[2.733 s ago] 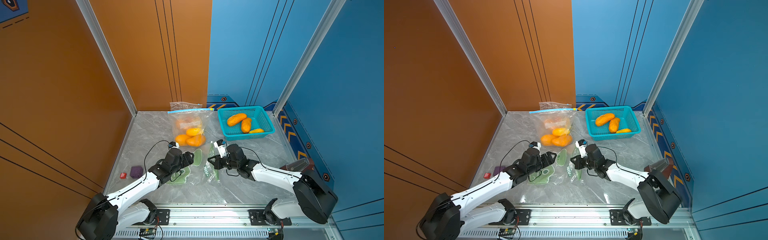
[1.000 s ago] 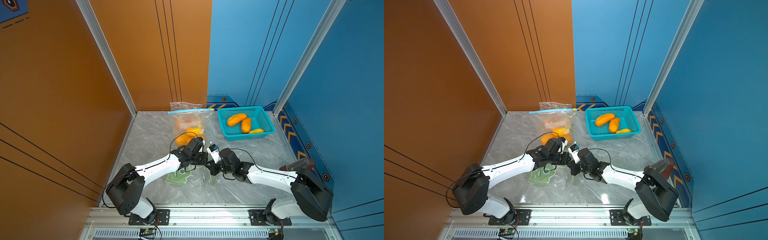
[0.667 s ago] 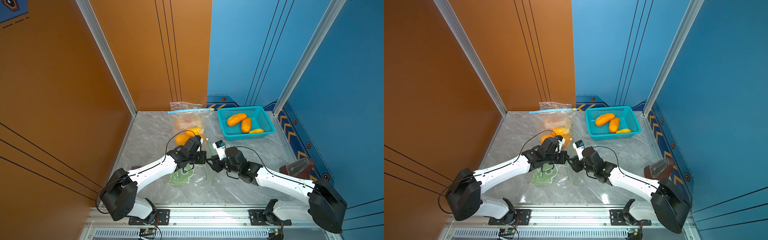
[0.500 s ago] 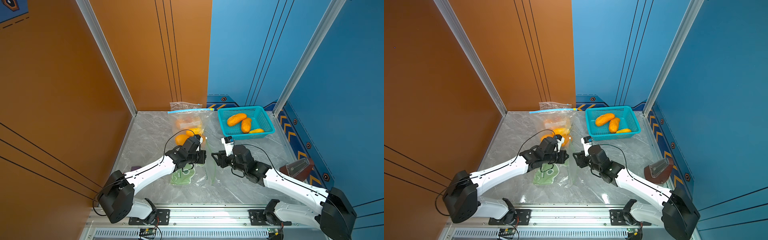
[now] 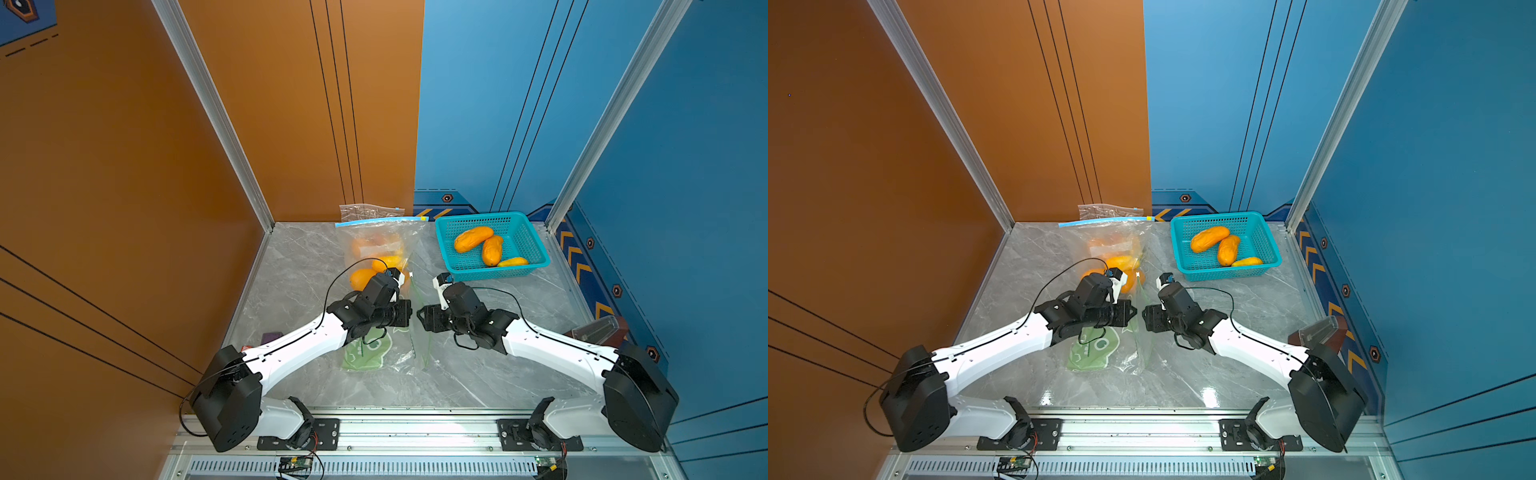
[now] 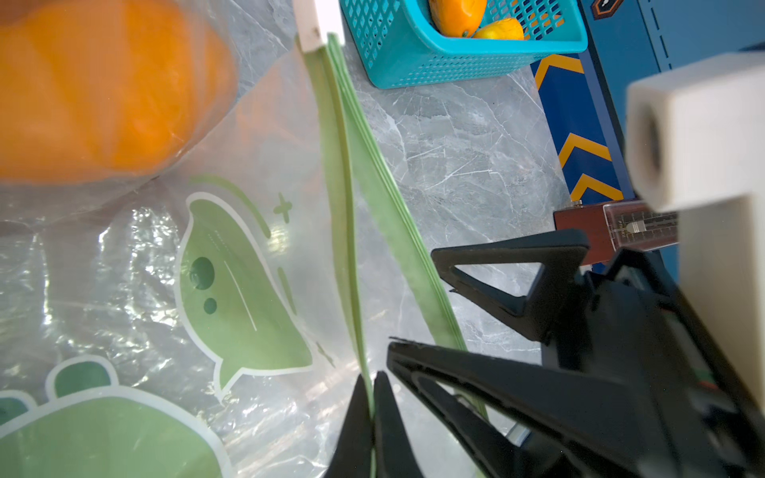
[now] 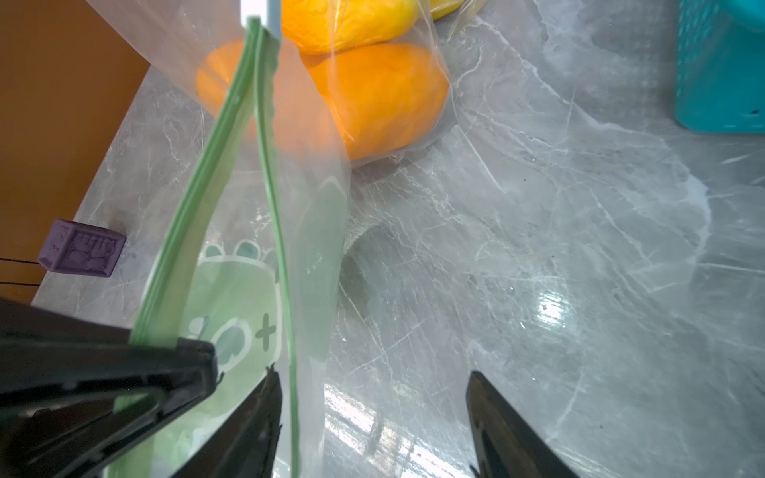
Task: Place the mango in a zip-top bag and seal the zipper
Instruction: Open the zipper of the food storage bag at the center of the board.
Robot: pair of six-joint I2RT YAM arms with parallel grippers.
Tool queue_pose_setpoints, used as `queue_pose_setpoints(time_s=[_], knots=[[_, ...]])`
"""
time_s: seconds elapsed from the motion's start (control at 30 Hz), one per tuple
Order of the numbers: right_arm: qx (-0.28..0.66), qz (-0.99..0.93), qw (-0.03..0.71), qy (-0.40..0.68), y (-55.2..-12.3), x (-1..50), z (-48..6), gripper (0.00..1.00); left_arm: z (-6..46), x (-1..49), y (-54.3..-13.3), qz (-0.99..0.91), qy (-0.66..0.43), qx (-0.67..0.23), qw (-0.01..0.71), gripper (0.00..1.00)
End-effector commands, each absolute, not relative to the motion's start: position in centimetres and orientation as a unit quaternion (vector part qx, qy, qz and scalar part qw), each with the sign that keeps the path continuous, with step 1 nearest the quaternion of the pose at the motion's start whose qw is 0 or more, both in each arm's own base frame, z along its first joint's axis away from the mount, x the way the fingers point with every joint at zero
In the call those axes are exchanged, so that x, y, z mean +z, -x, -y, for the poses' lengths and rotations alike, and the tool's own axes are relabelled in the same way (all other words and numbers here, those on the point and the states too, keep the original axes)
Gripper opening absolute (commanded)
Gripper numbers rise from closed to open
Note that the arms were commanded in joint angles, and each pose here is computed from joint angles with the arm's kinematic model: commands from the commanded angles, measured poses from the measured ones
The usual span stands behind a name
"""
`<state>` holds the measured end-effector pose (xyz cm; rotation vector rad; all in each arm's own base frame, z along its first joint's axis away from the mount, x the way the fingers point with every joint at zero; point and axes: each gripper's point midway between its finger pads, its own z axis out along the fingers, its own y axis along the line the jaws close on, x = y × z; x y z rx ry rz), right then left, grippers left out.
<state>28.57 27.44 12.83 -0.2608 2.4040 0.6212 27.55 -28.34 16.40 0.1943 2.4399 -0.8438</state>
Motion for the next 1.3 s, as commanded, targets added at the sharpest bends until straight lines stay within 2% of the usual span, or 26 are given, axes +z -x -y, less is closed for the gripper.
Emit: queue_pose_setpoints(time_s=[0.0,0.13,0.33,0.5,0.63,0.9,1.13,1.27], knots=[[0.220,-0.928,0.288,0.087,-28.7,11.8,-27.7,0.71,28.7,19.3,-27.1,-0.892,-0.083,-0.339,0.289,0.00],[0.201,-0.937,0.275,0.072,-29.2,10.7,-27.7,0.73,28.4,21.3,-26.7,-0.886,-0.083,-0.345,0.297,0.00],[0.116,-0.951,0.281,0.055,-29.8,10.3,-24.4,0.71,26.1,23.2,-26.4,-0.897,-0.102,-0.288,0.320,0.00],[0.049,-0.953,0.297,0.035,-30.5,11.2,-20.8,0.69,24.3,24.5,-26.4,-0.901,-0.126,-0.242,0.336,0.00],[0.038,-0.949,0.308,0.054,-30.7,13.1,-20.4,0.70,23.6,26.6,-26.1,-0.900,-0.171,-0.212,0.342,0.00],[0.102,-0.940,0.310,0.104,-30.5,16.9,-23.5,0.71,23.1,28.1,-26.0,-0.901,-0.242,-0.132,0.336,0.00],[0.166,-0.925,0.314,0.133,-29.7,20.4,-25.3,0.76,24.3,26.6,-27.0,-0.907,-0.248,-0.123,0.316,0.00],[0.192,-0.914,0.333,0.131,-29.0,23.0,-24.5,0.78,24.4,26.0,-27.8,-0.913,-0.239,-0.111,0.312,0.00]])
